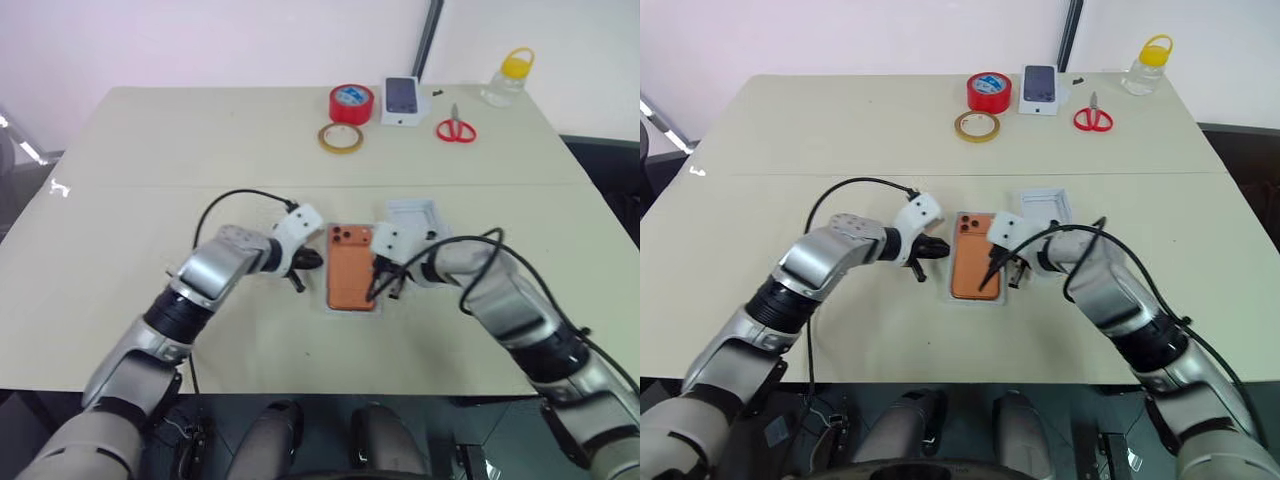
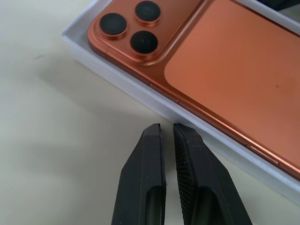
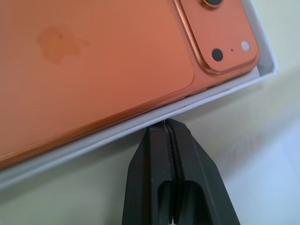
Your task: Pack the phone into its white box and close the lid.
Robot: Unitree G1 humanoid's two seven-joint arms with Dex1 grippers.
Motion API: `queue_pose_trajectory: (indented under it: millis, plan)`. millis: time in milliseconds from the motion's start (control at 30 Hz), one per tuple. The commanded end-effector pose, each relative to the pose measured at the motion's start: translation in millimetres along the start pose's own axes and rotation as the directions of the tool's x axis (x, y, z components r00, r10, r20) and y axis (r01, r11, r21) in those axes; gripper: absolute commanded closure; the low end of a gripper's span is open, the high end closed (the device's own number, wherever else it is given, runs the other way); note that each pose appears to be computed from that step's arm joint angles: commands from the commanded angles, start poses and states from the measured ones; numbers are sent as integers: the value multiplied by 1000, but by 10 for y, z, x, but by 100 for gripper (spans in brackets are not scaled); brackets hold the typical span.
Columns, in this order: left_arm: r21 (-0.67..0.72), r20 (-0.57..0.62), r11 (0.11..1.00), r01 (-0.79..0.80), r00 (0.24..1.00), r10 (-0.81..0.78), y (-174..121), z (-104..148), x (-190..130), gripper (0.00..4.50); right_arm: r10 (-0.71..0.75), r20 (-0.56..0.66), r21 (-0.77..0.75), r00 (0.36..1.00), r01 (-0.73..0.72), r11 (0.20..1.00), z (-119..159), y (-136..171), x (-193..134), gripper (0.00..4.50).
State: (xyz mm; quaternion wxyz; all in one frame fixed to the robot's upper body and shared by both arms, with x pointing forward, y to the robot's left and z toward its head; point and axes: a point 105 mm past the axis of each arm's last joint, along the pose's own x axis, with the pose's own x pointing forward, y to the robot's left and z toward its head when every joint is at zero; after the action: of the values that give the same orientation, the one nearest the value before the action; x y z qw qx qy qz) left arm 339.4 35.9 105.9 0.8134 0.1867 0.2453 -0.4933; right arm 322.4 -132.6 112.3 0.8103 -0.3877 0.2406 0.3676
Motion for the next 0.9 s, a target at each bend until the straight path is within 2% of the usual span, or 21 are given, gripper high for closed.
queue_pose_trajectory:
  millis: [33,200,500,900]
  plan:
    - [118,60,966,232,969,-240,-603,300,171,402,67,86,-47,994,-64,997,192,207,-141,450]
    - [117,55,961,250,965,-258,-648,305,192,402,72,48,-27,996,-71,997,68,281,-230,450]
    - [133,39,952,274,959,-282,-699,271,144,402,33,4,-7,999,-33,999,-60,189,-255,450]
    - [79,42,980,182,982,-186,-465,211,107,402,24,-24,-23,999,-25,999,-155,73,-358,450]
